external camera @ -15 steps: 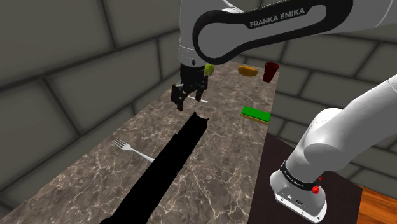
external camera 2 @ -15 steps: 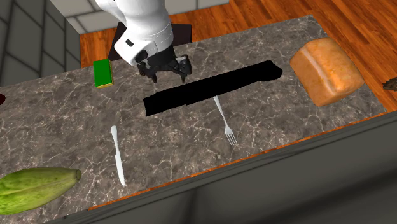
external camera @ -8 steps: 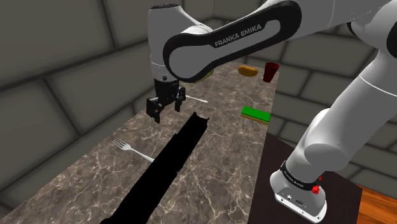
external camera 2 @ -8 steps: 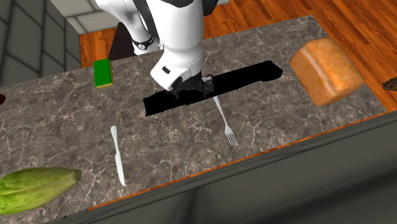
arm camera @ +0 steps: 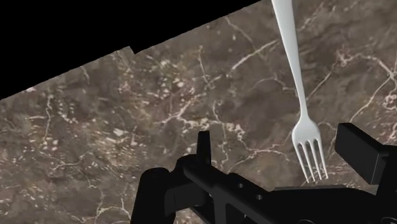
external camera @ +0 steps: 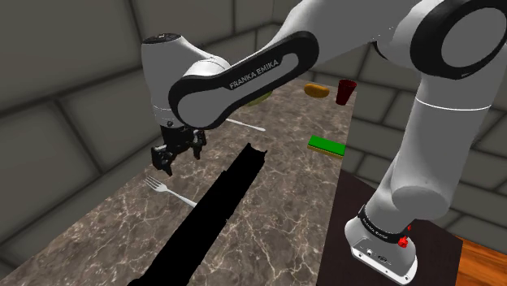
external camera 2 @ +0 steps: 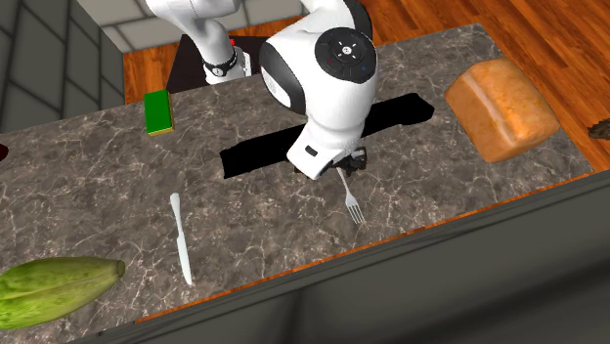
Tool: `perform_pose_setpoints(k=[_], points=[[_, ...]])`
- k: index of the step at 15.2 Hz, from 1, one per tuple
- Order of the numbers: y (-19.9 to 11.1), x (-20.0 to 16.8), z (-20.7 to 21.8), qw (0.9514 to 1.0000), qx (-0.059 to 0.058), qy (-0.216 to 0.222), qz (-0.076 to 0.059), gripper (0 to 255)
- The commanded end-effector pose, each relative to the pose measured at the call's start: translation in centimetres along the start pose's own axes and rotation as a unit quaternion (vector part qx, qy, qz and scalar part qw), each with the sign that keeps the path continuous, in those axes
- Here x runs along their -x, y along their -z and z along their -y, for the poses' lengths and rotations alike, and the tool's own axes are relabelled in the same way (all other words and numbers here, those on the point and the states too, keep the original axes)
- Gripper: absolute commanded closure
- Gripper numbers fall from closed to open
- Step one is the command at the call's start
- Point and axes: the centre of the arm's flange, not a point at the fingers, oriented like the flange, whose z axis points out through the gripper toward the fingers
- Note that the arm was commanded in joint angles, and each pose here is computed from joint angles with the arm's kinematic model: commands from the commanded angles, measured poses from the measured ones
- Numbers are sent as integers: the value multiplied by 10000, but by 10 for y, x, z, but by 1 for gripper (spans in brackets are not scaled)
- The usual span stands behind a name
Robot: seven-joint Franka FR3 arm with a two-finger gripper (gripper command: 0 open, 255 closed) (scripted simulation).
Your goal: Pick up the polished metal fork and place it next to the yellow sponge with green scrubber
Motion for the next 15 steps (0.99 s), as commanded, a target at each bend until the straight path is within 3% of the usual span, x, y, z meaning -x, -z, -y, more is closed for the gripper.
perform_pose_setpoints(k=[1, 5, 15], points=[[-16, -12, 22, 10000, 7, 23, -2, 0], [-42, -34, 62, 10000, 16, 77, 0, 0], [-82, -35, 63, 10000, 17, 78, 0, 0]])
